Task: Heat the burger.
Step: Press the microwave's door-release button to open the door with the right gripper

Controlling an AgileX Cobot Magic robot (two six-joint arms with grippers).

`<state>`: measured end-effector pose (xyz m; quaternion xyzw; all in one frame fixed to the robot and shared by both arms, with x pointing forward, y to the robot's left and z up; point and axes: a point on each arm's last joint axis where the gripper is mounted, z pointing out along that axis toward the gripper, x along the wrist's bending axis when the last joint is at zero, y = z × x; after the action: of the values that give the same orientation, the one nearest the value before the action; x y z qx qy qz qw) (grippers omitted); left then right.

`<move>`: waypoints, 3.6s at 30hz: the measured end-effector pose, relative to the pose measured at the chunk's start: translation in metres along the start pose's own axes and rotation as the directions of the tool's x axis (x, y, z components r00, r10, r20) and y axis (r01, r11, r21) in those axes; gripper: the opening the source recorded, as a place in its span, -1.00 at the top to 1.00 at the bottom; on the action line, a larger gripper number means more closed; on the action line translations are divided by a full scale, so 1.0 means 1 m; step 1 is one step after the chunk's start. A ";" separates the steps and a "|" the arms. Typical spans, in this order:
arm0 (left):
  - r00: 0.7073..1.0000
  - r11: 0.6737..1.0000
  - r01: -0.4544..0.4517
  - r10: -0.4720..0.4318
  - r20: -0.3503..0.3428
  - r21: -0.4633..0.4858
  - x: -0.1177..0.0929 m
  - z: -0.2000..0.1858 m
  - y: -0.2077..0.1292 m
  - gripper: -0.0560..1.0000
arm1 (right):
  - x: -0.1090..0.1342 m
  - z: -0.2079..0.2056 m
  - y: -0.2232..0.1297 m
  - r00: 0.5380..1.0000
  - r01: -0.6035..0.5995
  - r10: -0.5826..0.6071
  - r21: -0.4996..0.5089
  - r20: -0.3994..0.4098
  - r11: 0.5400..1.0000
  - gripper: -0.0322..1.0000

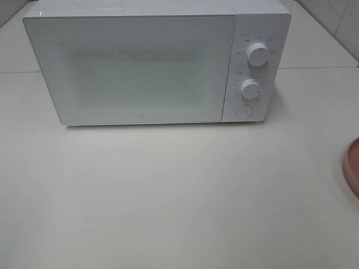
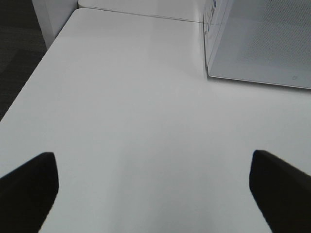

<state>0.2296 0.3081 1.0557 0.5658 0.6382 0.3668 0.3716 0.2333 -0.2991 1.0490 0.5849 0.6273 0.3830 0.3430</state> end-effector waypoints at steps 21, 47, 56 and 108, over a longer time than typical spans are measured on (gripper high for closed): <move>1.000 1.000 0.000 0.000 0.000 0.000 0.000 0.000 0.000 -0.98 | 0.000 -0.002 0.004 1.000 0.000 0.000 -0.031 -0.001 1.000 -0.53; 1.000 1.000 0.000 0.000 0.000 0.000 0.000 0.000 0.000 -0.98 | 0.000 0.047 0.066 1.000 0.017 -0.015 -0.160 0.012 0.987 -0.53; 1.000 1.000 0.000 0.000 0.000 0.000 0.000 0.000 0.000 -0.98 | 0.000 0.072 0.081 1.000 0.025 -0.023 -0.167 0.014 0.986 -0.53; 1.000 1.000 0.000 0.000 0.000 0.000 0.000 0.000 0.000 -0.98 | 0.022 0.195 0.047 0.559 -0.821 0.812 0.028 -0.169 0.571 0.89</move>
<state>0.2296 0.3081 1.0557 0.5658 0.6382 0.3668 0.3716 0.4250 -0.2604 0.9990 0.7658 0.3007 0.5613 0.0900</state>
